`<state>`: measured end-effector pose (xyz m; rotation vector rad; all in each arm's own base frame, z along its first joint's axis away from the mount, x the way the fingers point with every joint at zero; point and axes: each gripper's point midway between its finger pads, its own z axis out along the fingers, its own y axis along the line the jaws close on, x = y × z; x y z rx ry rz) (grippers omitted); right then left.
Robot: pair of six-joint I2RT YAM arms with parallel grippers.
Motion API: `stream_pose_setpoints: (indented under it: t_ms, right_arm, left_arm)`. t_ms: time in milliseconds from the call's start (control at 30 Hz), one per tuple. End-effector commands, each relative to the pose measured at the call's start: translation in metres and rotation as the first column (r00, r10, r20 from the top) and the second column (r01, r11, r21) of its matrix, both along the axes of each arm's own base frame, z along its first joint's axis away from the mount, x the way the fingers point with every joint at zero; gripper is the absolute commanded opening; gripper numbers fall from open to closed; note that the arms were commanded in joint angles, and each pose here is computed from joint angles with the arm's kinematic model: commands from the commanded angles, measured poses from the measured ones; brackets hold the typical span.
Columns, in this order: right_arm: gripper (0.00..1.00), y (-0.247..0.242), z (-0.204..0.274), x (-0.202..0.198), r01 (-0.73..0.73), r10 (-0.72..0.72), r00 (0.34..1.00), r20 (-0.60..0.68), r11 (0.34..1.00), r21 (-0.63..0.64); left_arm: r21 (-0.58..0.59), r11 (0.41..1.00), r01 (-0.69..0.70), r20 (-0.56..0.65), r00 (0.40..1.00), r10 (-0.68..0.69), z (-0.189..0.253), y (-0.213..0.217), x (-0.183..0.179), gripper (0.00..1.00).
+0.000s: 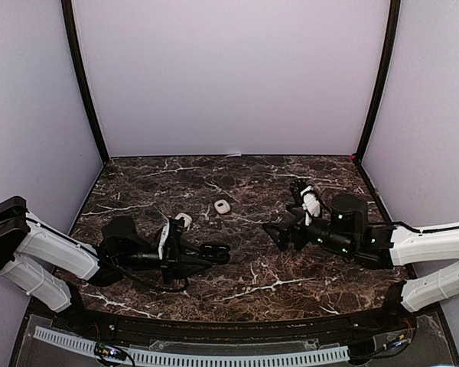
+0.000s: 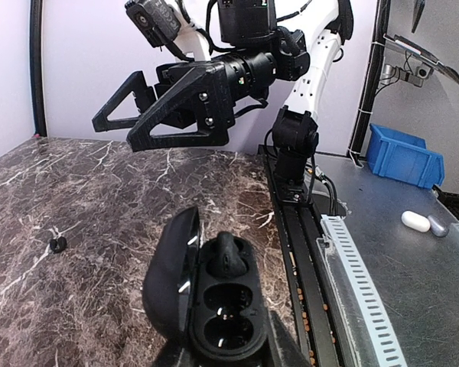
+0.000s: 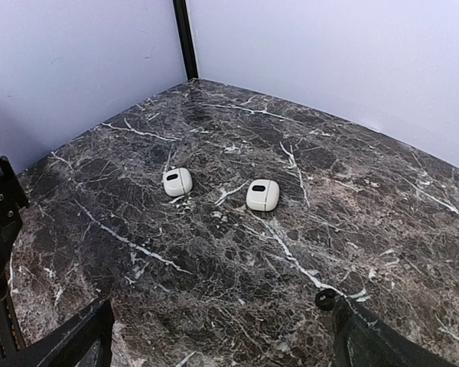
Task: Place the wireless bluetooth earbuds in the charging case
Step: Pick up the left earbud from the center of the board.
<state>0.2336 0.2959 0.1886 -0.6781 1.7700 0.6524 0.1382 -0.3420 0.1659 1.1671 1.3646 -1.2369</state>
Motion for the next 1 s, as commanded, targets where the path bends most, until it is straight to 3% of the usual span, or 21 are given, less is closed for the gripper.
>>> stream_pose_setpoints:
  t_ms: [0,400,767,967]
  right_arm:
    - [0.99,-0.007,-0.002,0.008,0.020,-0.020,0.999,-0.030,1.000,0.011]
    - [0.95,-0.025,-0.042,0.036,0.131,-0.146,0.966,-0.211,0.988,-0.082]
    - [0.90,-0.048,-0.047,0.049,0.192,-0.216,0.945,-0.246,0.974,-0.119]
    - [0.81,-0.064,-0.057,0.054,0.242,-0.285,0.930,-0.232,0.950,-0.195]
  left_arm:
    - [-0.031,0.999,0.010,0.021,1.000,-0.010,0.008,0.001,-0.001,0.16]
    - [0.001,1.000,0.007,0.027,1.000,-0.007,0.001,0.001,0.000,0.16]
    - [0.082,0.997,0.004,0.041,0.999,-0.007,-0.003,0.001,0.002,0.16]
    - [0.100,0.994,-0.033,0.084,0.996,0.025,-0.002,0.002,0.008,0.16]
